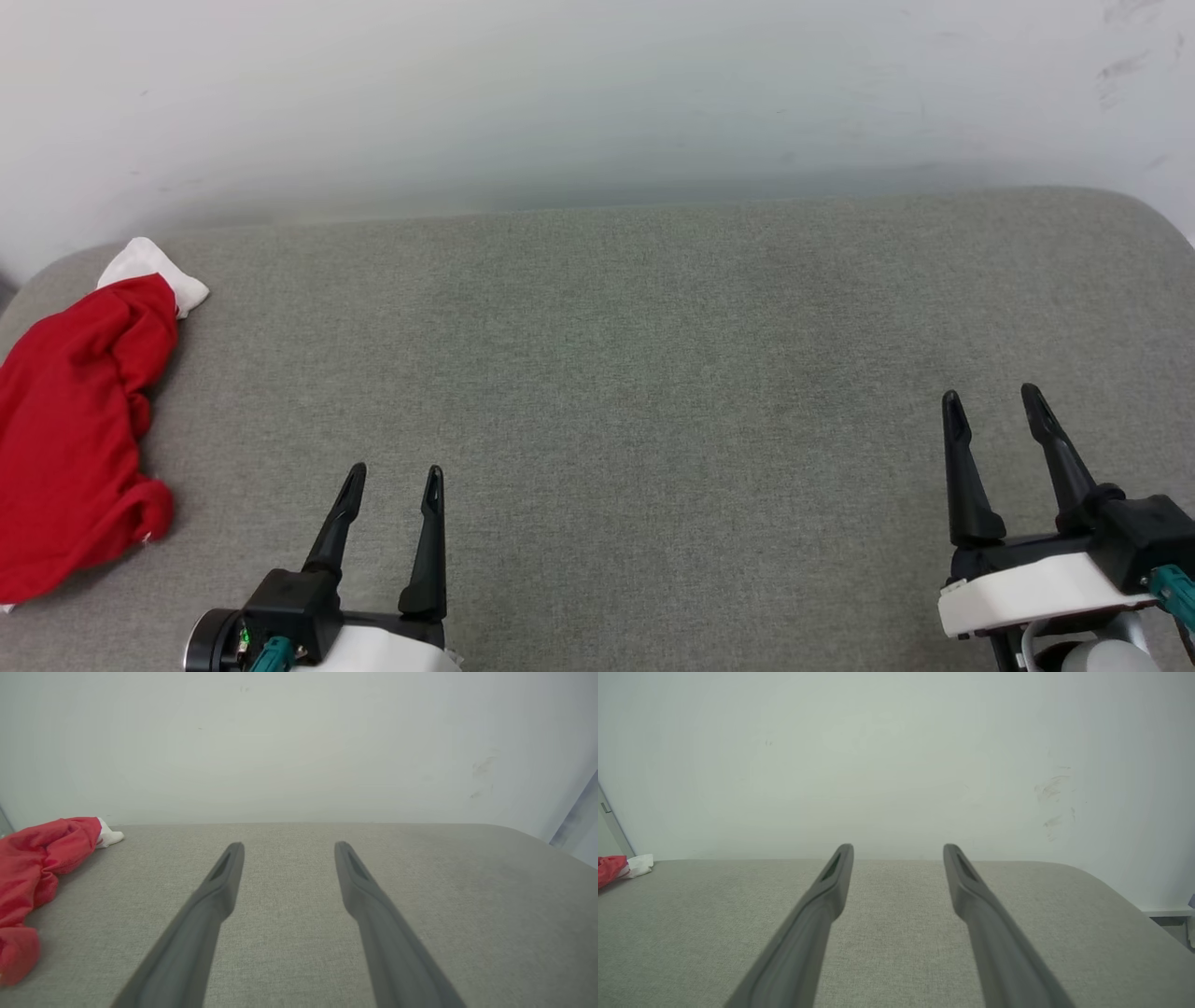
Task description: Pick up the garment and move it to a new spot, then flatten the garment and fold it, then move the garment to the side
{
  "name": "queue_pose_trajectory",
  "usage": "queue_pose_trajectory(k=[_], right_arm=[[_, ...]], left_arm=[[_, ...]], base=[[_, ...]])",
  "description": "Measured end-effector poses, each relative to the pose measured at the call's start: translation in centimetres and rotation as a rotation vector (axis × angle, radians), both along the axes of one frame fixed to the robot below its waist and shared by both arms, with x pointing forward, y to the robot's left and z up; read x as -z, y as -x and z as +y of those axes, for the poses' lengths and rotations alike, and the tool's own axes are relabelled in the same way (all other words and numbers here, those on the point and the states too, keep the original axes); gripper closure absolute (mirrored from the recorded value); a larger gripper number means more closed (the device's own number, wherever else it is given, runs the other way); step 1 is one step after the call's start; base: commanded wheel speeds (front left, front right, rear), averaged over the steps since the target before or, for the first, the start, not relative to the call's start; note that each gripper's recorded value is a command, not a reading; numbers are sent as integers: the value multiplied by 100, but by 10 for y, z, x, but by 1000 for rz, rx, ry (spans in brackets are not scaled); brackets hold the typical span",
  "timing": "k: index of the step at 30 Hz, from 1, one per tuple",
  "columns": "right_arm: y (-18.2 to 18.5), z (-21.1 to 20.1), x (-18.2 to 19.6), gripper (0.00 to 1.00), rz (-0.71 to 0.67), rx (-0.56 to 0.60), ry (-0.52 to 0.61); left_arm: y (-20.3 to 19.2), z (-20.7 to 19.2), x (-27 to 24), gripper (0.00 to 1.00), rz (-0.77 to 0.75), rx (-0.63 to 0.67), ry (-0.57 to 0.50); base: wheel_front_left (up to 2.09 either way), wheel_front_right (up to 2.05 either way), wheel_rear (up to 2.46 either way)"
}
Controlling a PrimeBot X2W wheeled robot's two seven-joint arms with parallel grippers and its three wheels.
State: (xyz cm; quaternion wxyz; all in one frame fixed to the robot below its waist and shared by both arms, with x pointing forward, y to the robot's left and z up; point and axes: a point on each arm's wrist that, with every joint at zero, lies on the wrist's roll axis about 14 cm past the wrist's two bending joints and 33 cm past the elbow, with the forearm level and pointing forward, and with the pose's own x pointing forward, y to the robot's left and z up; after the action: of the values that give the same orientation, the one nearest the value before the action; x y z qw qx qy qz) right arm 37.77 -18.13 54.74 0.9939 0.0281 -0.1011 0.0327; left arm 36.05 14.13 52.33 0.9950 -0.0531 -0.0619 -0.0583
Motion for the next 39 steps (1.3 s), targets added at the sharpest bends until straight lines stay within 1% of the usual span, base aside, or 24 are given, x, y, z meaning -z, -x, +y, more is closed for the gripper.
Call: queue_pose_trajectory(k=[8, 11, 17, 21, 32, 37, 38, 39], right_arm=[[0, 3, 0, 0, -7, -6, 34], [0, 4, 3, 0, 0, -9, 29], [-1, 12, 6, 0, 8, -35, 19], [-4, 21, 9, 0, 19, -63, -6], [-15, 77, 6, 0, 5, -225, -5], [-15, 111, 6, 0, 6, -326, 3], [-16, 131, 5, 0, 1, -383, 7], [-15, 137, 5, 0, 0, -401, 7]], left_arm=[[1, 1, 0, 0, -10, -4, -17], [2, 6, 1, 0, -4, -20, 24], [5, 13, 2, 0, -1, -32, 24], [8, 26, 1, 0, -2, -73, 32], [34, 72, -1, 0, -10, -221, 13], [53, 96, -3, 0, -17, -305, 7], [66, 109, -6, 0, -24, -354, 2], [71, 113, -6, 0, -25, -370, 2]], base=[[0, 0, 0], [0, 0, 0], [0, 0, 0], [0, 0, 0], [0, 0, 0], [0, 0, 0], [0, 0, 0], [0, 0, 0]])
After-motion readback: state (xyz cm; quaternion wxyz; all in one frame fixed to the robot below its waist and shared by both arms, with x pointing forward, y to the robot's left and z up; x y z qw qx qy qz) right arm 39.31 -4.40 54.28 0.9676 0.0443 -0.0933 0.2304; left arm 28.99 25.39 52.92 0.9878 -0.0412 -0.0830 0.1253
